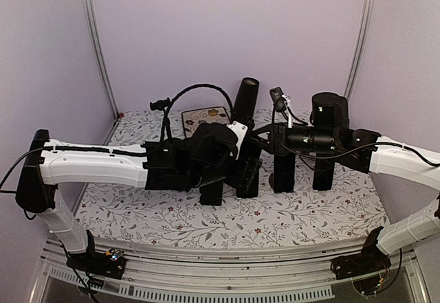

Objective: Place the phone on the phone stand
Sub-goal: Pass from the right arm to the left, then place the phone on the phone stand.

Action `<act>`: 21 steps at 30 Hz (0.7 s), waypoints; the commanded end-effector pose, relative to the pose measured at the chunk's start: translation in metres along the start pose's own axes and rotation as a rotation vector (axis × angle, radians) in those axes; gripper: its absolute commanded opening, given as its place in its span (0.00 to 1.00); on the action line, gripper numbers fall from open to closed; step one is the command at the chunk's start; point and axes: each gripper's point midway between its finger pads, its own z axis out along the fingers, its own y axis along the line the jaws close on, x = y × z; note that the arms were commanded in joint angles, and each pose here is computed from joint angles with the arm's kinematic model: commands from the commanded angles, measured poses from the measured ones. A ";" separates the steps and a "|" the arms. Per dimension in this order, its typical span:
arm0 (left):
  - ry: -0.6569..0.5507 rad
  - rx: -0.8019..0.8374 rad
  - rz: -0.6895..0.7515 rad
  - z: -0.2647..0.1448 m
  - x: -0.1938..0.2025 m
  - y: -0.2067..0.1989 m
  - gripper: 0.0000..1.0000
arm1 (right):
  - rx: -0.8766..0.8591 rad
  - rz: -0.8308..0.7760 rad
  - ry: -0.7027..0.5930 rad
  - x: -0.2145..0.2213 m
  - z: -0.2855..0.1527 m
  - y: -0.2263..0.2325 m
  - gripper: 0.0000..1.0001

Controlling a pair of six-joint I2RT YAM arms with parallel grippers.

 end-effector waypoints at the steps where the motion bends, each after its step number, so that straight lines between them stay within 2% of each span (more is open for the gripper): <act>1: -0.041 -0.007 -0.032 -0.006 -0.013 0.008 0.24 | -0.025 -0.025 -0.055 -0.018 -0.006 0.011 0.42; 8: -0.053 -0.024 -0.049 -0.009 -0.013 0.014 0.22 | 0.007 -0.026 -0.080 -0.019 -0.013 0.007 0.70; 12: -0.049 -0.034 -0.059 -0.007 -0.010 0.017 0.22 | 0.027 -0.025 -0.093 -0.020 -0.017 0.004 0.82; 21: -0.076 -0.076 -0.144 -0.014 -0.007 0.043 0.22 | 0.076 -0.012 -0.121 -0.022 -0.026 -0.003 0.91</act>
